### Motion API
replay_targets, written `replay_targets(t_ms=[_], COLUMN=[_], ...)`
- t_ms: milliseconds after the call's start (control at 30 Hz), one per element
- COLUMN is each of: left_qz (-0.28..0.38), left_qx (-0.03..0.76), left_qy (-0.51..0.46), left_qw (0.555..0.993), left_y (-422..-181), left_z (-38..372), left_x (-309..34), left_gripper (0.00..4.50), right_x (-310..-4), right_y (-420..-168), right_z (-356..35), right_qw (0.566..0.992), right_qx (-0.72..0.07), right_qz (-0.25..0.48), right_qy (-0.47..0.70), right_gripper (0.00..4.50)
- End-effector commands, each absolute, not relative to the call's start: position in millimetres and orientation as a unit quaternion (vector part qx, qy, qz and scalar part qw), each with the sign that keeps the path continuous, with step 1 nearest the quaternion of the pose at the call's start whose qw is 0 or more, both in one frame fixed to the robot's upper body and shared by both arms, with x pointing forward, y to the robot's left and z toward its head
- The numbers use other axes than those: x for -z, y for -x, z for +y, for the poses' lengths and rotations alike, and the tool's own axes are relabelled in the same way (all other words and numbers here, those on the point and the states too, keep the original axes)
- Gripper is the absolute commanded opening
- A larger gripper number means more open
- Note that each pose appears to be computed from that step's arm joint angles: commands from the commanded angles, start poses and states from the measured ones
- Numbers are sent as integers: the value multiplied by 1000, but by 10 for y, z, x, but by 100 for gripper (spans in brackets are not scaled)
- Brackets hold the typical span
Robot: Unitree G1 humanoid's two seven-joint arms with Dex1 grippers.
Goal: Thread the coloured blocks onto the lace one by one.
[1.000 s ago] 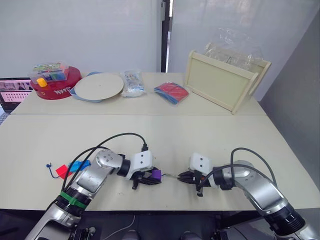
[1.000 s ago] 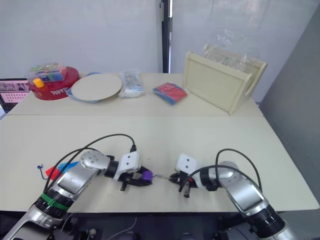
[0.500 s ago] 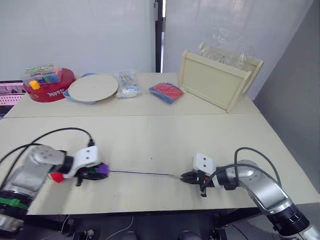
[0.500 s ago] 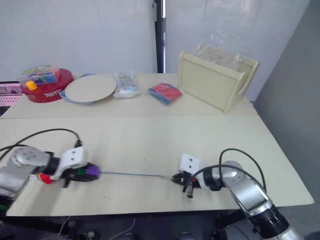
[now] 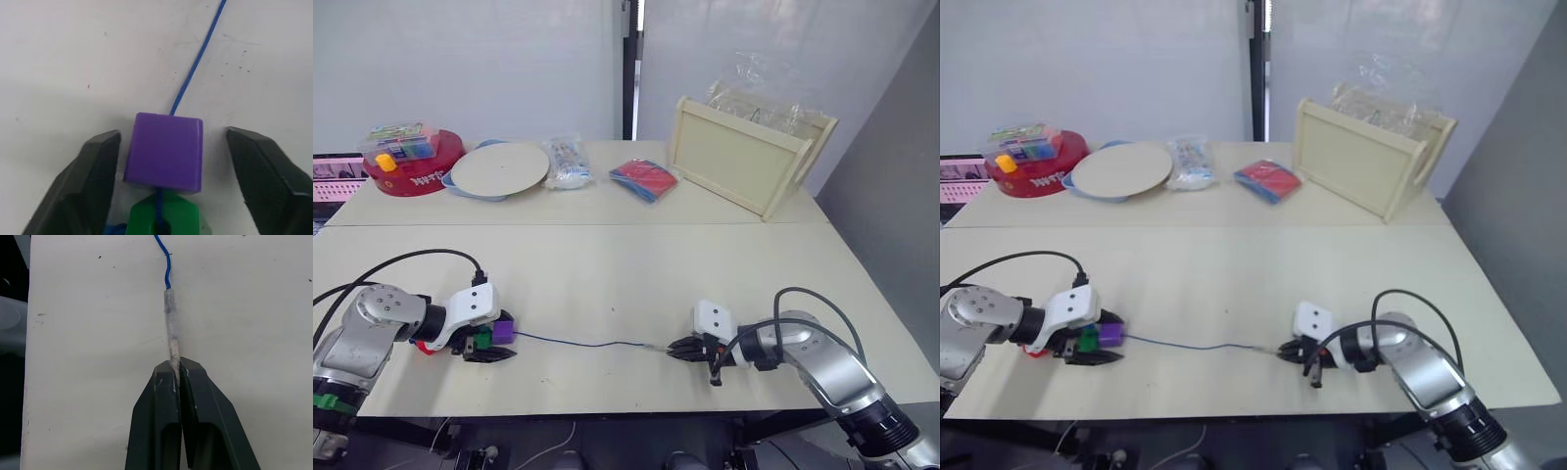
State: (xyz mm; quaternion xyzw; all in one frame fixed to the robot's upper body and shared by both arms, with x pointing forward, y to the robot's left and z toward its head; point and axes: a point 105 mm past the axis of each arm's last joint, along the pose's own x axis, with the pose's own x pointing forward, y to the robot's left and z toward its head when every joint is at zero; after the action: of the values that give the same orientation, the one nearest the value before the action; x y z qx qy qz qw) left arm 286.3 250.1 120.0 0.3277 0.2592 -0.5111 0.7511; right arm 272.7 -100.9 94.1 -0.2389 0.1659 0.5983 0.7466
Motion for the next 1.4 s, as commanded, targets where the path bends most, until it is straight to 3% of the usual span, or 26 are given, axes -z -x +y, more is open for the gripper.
replay_targets(t_ms=[33, 433, 667, 800, 1067, 1400], left_qz=[261, 400, 423, 423, 415, 428], left_qx=[541, 505, 507, 508, 530, 537], left_qy=[-348, -503, -505, -491, -466, -479], left_qw=[720, 577, 556, 567, 573, 547], left_y=[-2842, -2875, -2923, -2955, -2891, -2843], left_z=[2392, 2485, 2462, 2415, 2323, 2399], left_x=[-1484, -1700, -1433, -1250, -1104, -1053], left_gripper=[354, 354, 354, 354, 124, 124], right_x=[-1013, -975, -980, -981, -975, -919], right_y=[-2736, -2723, -2691, -2680, -2647, -2696], right_z=[-931, -842, -852, -871, -924, -1080], right_qw=[744, 747, 757, 761, 762, 759], right_qx=[-604, -605, -594, -589, -584, -574], right_qz=[146, 138, 138, 141, 150, 174], right_qy=[245, 239, 233, 233, 235, 254], right_gripper=[0, 0, 0, 0, 0, 0])
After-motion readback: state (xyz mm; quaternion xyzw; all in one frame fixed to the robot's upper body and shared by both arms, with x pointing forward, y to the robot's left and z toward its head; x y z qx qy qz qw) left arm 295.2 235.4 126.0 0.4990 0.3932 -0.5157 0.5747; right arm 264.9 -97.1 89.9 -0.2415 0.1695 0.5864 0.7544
